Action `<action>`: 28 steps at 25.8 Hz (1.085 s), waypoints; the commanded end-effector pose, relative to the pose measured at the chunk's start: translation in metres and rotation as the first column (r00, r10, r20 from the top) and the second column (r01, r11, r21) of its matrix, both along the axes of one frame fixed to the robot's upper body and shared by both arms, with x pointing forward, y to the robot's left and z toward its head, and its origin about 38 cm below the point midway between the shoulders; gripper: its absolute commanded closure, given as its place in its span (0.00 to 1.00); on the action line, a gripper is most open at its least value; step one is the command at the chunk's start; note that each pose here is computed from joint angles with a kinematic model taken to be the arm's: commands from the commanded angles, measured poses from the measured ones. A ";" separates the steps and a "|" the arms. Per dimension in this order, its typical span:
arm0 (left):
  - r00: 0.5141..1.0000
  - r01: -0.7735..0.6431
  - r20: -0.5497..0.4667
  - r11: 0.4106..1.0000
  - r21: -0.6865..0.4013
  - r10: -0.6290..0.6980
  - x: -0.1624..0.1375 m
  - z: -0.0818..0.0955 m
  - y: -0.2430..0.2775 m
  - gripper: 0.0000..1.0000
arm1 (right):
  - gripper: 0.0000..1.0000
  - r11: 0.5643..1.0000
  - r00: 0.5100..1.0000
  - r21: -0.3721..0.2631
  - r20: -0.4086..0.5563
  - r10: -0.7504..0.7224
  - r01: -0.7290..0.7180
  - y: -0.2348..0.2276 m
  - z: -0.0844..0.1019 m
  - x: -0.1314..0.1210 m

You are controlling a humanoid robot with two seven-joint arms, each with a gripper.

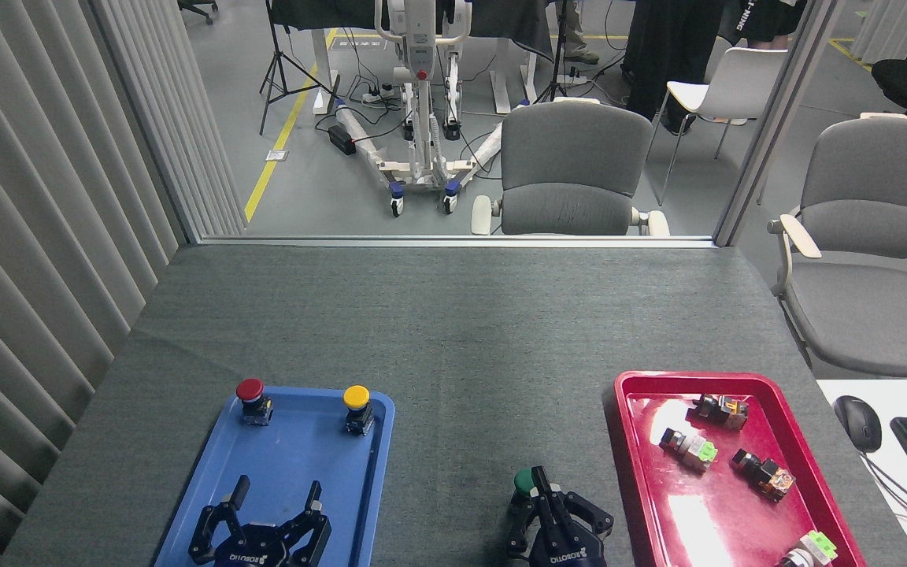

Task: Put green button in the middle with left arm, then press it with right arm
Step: 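Move the right gripper over the green button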

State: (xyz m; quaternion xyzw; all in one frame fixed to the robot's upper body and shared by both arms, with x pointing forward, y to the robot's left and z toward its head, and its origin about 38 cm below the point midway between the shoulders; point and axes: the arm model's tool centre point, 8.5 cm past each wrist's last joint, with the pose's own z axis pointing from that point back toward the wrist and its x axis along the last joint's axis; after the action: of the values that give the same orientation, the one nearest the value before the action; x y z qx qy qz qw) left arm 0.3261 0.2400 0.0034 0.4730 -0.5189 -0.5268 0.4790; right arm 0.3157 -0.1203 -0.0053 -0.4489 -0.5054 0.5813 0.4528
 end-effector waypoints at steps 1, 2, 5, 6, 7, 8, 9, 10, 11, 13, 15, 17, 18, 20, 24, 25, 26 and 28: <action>1.000 -0.003 -0.008 1.000 0.002 0.003 -0.001 -0.002 0.003 0.01 | 0.94 1.000 0.999 -0.011 -0.037 -0.009 0.009 0.000 -0.011 -0.001; 1.000 -0.006 -0.010 1.000 0.003 0.006 -0.001 -0.003 0.004 0.01 | 0.94 1.000 0.999 -0.013 -0.039 -0.008 0.008 0.000 -0.011 0.001; 1.000 -0.020 -0.016 1.000 0.003 0.020 -0.002 -0.004 0.009 0.01 | 0.94 1.000 0.998 -0.017 -0.066 -0.005 0.004 0.000 -0.021 0.001; 1.000 -0.021 -0.014 1.000 0.003 0.021 -0.002 -0.004 0.009 0.01 | 0.94 1.000 0.997 -0.016 -0.073 -0.005 0.003 0.001 -0.023 0.001; 1.000 -0.023 -0.015 1.000 0.003 0.023 -0.002 -0.005 0.010 0.01 | 0.94 1.000 0.997 -0.018 -0.079 -0.003 0.002 0.000 -0.025 0.001; 1.000 -0.023 -0.015 1.000 0.003 0.023 -0.002 -0.005 0.010 0.01 | 0.94 1.000 0.997 -0.016 -0.079 -0.004 0.002 0.000 -0.025 0.001; 1.000 -0.024 -0.014 1.000 0.003 0.024 -0.002 -0.004 0.010 0.01 | 0.94 1.000 0.997 -0.014 -0.080 -0.004 0.003 0.000 -0.025 0.001; 1.000 -0.024 -0.012 1.000 0.003 0.024 -0.002 -0.004 0.010 0.01 | 0.94 1.000 0.997 -0.011 -0.079 -0.006 0.006 0.000 -0.025 0.001; 1.000 -0.025 -0.012 1.000 0.002 0.025 -0.002 -0.004 0.010 0.01 | 0.93 1.000 0.997 -0.004 -0.073 -0.009 0.009 0.000 -0.023 0.002; 1.000 -0.027 -0.011 1.000 -0.003 0.027 -0.002 -0.003 0.010 0.01 | 0.92 1.000 0.999 0.017 -0.040 -0.020 0.021 0.000 -0.013 0.005; 1.000 -0.027 -0.001 1.000 -0.002 0.027 -0.001 0.000 0.011 0.01 | 0.86 0.998 0.999 0.044 0.020 -0.048 0.048 -0.003 0.002 0.010; 1.000 -0.031 0.006 1.000 -0.003 0.031 0.001 0.002 0.012 0.01 | 0.74 0.995 0.994 0.068 0.087 -0.073 0.067 -0.005 0.015 0.012; 0.999 -0.035 0.008 0.999 -0.003 0.035 0.001 0.003 0.014 0.01 | 0.59 0.995 0.991 0.073 0.111 -0.081 0.073 -0.007 0.020 0.013; 0.999 -0.041 0.028 0.999 -0.004 0.041 0.002 0.010 0.016 0.01 | 0.11 0.991 0.985 0.082 0.131 -0.113 0.103 -0.011 0.027 0.015; 0.996 -0.060 0.071 0.998 -0.002 0.060 -0.003 0.025 0.027 0.01 | 0.01 0.988 0.980 0.073 0.133 -0.147 0.139 -0.020 0.026 0.013; 0.995 -0.061 0.079 0.998 -0.002 0.061 -0.003 0.028 0.030 0.01 | 0.01 0.985 0.978 0.079 0.126 -0.164 0.155 -0.025 0.024 0.013; 0.995 -0.061 0.078 0.998 -0.003 0.061 -0.004 0.028 0.032 0.01 | 0.01 0.981 0.976 0.088 0.116 -0.183 0.173 -0.031 0.022 0.012; 0.995 -0.062 0.079 0.998 -0.003 0.062 -0.004 0.028 0.037 0.01 | 0.01 0.974 0.973 0.102 0.098 -0.211 0.201 -0.044 0.017 0.008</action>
State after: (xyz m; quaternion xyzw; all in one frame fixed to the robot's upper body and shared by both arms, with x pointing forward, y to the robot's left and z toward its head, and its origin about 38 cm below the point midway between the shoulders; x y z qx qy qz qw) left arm 0.3236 0.2701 0.0288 0.5064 -0.5219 -0.4949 0.4757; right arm 0.3279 -0.1486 0.0171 -0.5073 -0.5150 0.4925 0.4846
